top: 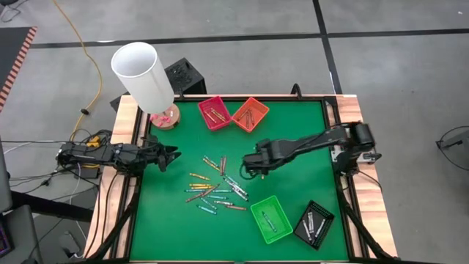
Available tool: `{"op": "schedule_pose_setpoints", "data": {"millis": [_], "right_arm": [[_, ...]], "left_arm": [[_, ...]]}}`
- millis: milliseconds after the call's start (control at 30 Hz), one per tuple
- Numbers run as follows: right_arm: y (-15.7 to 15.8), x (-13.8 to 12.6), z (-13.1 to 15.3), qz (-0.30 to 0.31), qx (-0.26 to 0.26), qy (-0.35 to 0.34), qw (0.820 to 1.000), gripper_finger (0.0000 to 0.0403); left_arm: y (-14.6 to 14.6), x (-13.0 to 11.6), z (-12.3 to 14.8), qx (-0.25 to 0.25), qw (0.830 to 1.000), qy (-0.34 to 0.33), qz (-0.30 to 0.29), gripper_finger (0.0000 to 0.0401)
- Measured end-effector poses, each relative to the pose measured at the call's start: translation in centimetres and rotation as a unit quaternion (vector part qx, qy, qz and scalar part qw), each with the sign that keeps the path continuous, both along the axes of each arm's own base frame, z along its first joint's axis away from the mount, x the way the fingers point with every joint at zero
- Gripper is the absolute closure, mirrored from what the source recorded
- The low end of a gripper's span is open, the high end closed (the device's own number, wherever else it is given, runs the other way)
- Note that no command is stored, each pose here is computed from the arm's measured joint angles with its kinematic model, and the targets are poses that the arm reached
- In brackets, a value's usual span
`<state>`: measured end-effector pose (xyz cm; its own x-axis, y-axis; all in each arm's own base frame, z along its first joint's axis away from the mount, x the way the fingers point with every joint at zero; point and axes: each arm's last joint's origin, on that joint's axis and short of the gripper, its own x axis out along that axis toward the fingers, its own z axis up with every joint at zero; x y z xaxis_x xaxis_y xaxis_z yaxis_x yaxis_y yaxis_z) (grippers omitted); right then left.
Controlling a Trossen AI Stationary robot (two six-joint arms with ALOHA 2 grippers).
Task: Sort crayons
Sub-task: Put the light green crayon into the red bin
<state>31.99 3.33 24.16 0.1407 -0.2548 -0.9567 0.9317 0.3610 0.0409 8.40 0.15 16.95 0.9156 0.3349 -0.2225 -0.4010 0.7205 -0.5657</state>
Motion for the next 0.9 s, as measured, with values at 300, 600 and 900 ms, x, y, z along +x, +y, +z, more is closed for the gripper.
{"op": "schedule_pose_setpoints", "data": {"millis": [300,600,900], "right_arm": [[-0.3,-0.6,-4.7,-0.034,0.009,-0.032,0.999,0.0284],[-0.7,0.9,-7.6,-0.016,0.005,-0.014,1.0,0.0284],[-1.3,1.5,-8.4,0.002,0.05,-0.006,0.999,0.0296]], "left_arm": [[0.0,0.0,0.0,-0.015,1.0,-0.006,0.008,0.0186],[0.1,0.0,0.0,-0.025,0.999,-0.013,0.029,0.0186],[0.1,0.0,0.0,-0.027,0.999,-0.014,0.03,0.0186]]}}
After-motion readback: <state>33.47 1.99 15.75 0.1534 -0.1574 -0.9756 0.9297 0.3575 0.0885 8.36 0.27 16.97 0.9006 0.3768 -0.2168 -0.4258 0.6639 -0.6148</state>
